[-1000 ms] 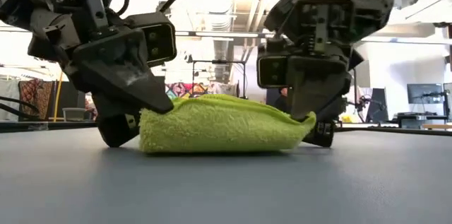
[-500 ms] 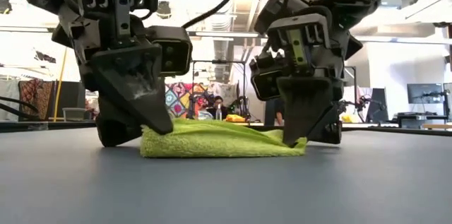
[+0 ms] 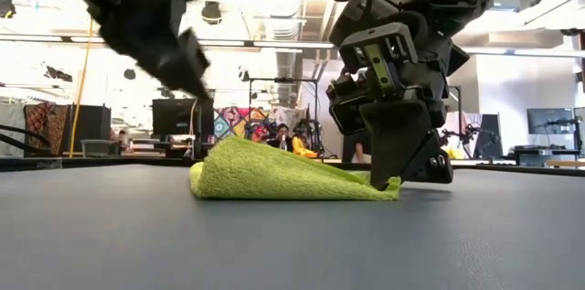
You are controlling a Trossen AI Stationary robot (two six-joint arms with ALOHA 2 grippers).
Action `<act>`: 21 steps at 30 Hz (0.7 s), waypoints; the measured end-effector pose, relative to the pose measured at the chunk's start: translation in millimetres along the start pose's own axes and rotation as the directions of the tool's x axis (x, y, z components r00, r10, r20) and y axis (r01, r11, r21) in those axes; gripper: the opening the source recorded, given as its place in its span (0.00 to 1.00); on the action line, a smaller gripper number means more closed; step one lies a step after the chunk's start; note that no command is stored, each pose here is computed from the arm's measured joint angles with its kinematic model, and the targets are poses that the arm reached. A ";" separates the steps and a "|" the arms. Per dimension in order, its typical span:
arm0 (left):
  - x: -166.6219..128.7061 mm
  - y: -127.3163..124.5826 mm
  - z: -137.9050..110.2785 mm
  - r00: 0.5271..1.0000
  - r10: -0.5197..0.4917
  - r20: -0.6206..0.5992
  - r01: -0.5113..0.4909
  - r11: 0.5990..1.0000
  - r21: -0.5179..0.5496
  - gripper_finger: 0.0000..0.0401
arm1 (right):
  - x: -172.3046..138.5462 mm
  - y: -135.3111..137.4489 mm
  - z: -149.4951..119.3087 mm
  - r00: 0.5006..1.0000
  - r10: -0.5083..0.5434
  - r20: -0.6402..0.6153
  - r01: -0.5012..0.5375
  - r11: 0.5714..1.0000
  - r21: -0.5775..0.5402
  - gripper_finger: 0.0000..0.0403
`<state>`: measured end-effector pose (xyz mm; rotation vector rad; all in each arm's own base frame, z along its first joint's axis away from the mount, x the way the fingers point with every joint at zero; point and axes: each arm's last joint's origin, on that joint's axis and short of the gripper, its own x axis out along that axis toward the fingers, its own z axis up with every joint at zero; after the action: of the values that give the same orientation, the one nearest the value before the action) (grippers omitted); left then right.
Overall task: Roll towel
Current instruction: Roll the green towel
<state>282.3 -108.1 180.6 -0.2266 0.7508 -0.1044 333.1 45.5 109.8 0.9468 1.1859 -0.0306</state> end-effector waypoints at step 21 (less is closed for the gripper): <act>51.6 -8.9 0.7 0.997 -0.045 0.057 0.018 0.915 0.402 0.28 | -2.0 -2.1 4.6 1.000 0.016 0.007 -0.016 1.000 0.009 0.06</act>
<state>320.2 -125.7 149.0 0.1508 0.6445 -0.2777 334.7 40.4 110.3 0.9638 1.1726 -0.0263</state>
